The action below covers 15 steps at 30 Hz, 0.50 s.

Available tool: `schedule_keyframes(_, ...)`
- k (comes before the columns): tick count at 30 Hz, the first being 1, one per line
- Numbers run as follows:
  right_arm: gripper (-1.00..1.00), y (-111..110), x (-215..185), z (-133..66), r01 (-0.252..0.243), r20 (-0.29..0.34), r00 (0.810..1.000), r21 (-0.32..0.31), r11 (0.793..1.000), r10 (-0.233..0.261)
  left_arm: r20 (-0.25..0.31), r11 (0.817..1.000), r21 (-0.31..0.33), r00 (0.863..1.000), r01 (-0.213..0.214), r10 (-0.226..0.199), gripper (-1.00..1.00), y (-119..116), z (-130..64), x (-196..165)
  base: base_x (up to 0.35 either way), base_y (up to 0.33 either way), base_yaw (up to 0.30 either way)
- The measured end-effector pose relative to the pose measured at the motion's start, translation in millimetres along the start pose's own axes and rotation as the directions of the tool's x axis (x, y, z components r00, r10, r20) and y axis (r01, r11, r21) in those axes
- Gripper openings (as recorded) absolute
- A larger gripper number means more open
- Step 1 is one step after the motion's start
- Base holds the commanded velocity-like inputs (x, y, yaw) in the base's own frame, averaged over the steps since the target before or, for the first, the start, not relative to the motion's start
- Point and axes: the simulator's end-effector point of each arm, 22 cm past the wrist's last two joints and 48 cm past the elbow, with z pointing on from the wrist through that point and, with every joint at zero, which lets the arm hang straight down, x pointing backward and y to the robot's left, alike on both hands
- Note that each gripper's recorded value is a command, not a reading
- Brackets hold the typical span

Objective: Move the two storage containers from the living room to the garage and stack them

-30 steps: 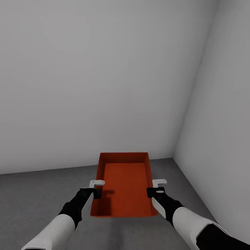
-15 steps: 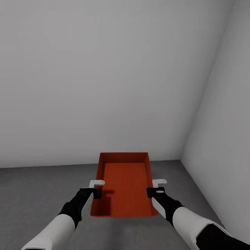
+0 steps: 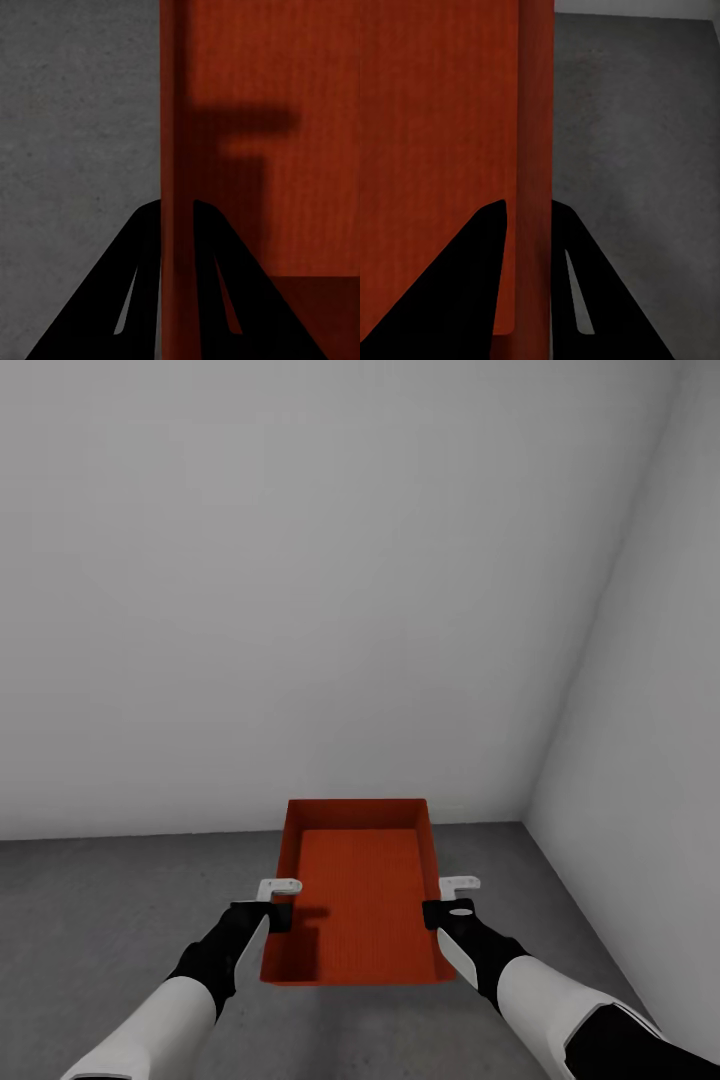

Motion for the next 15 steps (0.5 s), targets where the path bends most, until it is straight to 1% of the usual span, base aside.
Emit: schedule_keyframes(15, -1.0, 0.5, -0.1, -0.1, -0.001, 0.0, 1.0, 0.0, 1.0, 0.001, 0.0, 1.0, 0.0, 1.0, 0.0, 0.0, -1.0, 0.5, -0.1, -0.2, 0.0, 0.0, 0.0)
